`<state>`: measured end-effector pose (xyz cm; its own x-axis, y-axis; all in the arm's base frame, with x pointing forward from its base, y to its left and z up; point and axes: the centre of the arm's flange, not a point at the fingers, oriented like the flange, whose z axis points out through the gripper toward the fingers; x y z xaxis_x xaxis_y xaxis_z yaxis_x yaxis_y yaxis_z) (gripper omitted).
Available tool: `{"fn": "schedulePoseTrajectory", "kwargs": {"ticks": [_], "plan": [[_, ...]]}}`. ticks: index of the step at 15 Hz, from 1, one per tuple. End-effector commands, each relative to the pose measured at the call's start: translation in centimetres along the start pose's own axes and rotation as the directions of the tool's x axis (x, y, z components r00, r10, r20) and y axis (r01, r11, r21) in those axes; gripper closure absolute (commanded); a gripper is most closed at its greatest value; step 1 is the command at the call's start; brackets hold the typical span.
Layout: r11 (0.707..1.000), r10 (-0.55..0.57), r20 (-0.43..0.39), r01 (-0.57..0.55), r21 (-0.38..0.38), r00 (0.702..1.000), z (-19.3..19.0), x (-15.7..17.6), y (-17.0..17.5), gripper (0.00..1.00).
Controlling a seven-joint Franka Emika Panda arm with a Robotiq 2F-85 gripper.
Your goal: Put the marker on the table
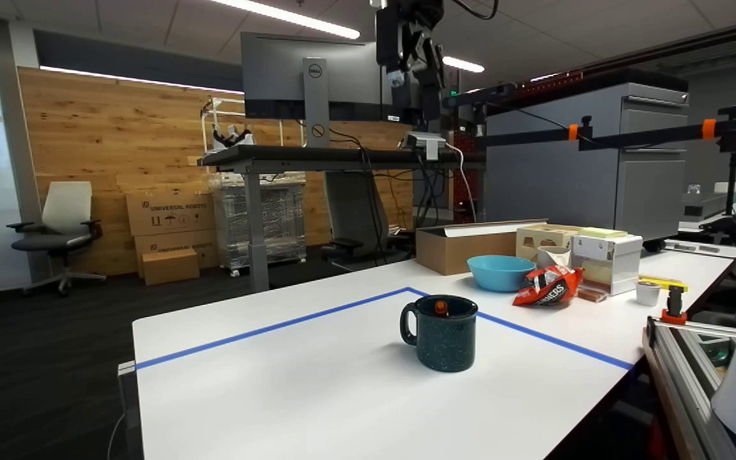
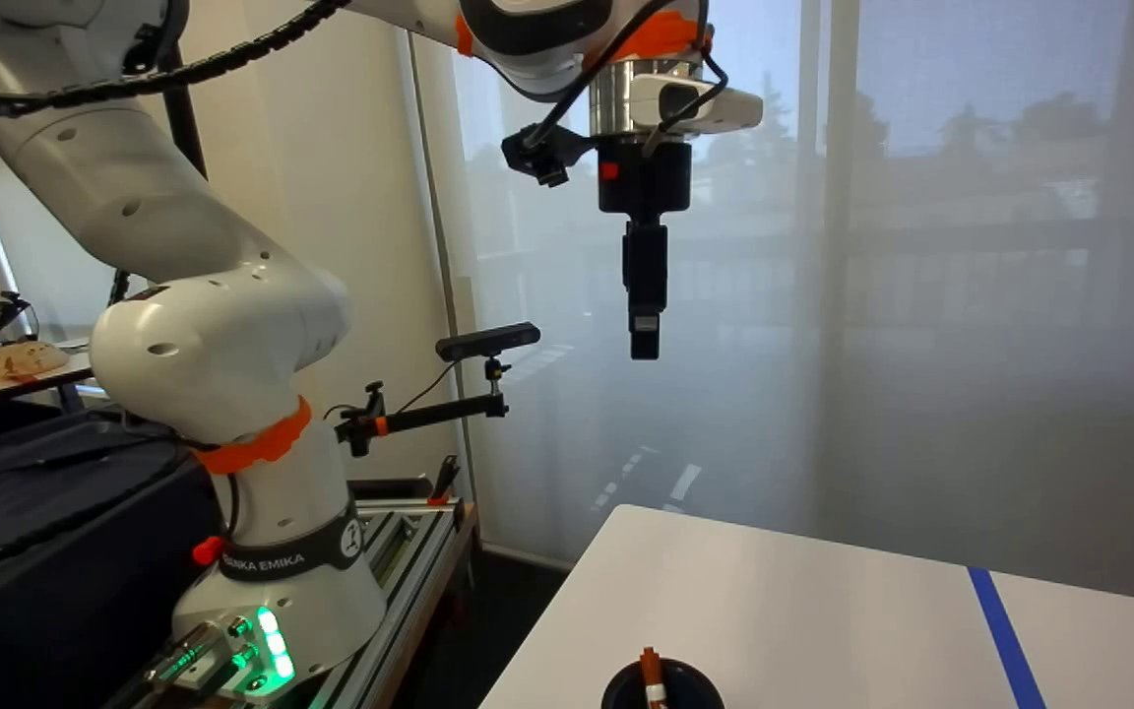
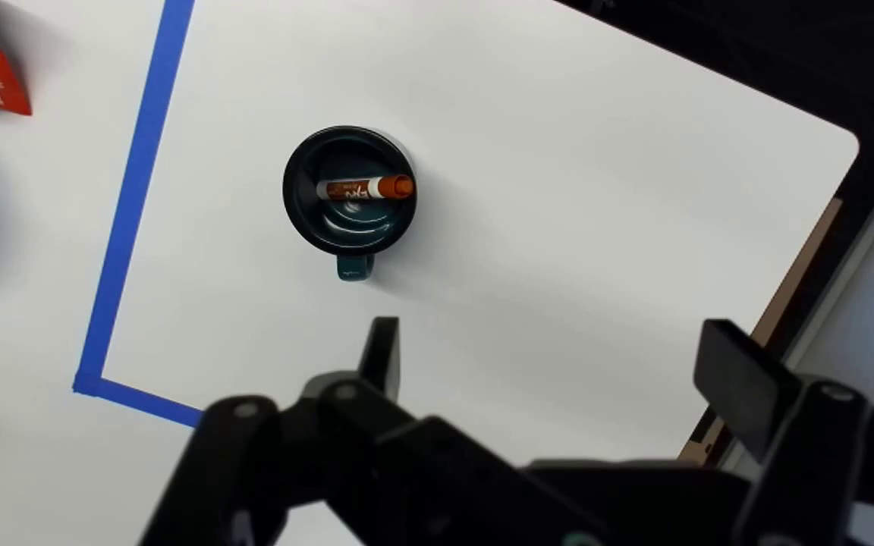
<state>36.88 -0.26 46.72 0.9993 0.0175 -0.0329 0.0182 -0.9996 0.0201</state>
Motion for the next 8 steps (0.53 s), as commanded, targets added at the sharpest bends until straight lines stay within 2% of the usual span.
{"fn": "schedulePoseTrajectory", "kwargs": {"ticks": [1,7,8], "plan": [[1.0,0.0,0.0,0.0,0.0,1.0,0.0,0.0,0.0,0.0],[1.0,0.0,0.0,0.0,0.0,1.0,0.0,0.0,0.0,0.0],[0.995,0.096,-0.009,-0.095,0.024,0.995,0.32,0.64,-0.05,0.0]]}}
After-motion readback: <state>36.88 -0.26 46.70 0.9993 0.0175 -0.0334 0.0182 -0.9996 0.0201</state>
